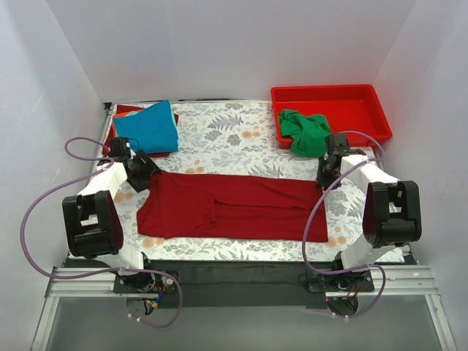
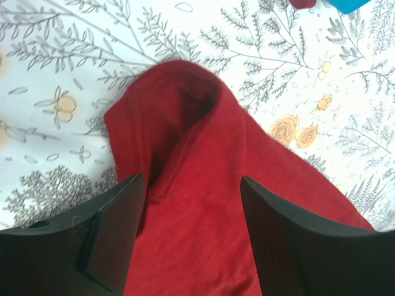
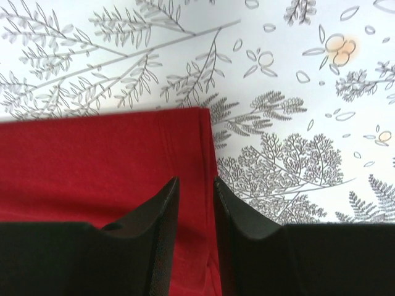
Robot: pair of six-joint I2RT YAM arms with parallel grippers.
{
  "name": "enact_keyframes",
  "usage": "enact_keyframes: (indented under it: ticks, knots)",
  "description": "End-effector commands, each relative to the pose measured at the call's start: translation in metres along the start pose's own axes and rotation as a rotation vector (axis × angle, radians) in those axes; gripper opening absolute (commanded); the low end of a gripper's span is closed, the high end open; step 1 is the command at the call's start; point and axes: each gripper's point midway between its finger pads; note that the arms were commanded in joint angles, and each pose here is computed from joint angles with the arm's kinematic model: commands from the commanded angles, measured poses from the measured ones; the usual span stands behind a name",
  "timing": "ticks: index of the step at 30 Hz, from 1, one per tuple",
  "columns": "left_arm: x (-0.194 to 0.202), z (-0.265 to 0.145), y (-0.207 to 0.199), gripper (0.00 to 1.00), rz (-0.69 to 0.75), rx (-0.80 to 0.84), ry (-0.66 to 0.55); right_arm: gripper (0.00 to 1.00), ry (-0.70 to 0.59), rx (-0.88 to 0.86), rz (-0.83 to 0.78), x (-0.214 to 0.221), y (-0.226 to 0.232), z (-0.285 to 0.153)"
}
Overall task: Fold and stack the t-shirts
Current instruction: Fold the tshirt
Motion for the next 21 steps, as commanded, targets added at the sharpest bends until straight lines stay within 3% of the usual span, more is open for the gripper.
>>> enact_keyframes:
  ticks: [1,16,21]
  knots:
    - [-0.019,-0.001,-0.019,0.62,0.035,0.056,-0.048,0.35,-0.077,-0.02,0.006,-0.02,-0.001,0.005]
    - [-0.025,0.027,-0.012,0.6,0.034,0.01,-0.019,0.29,-0.064,-0.067,0.002,-0.016,-0.004,0.034]
    - [-0.027,0.039,-0.005,0.59,0.033,-0.021,-0.018,0.16,-0.035,-0.067,-0.003,-0.009,-0.005,0.042]
Point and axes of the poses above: each gripper's point midway between its finger pads, its own z axis out along the fingers, its own y axis along the line the jaws close on, x = y × z, and after that the axes turned 11 degrees about -z, right-handed
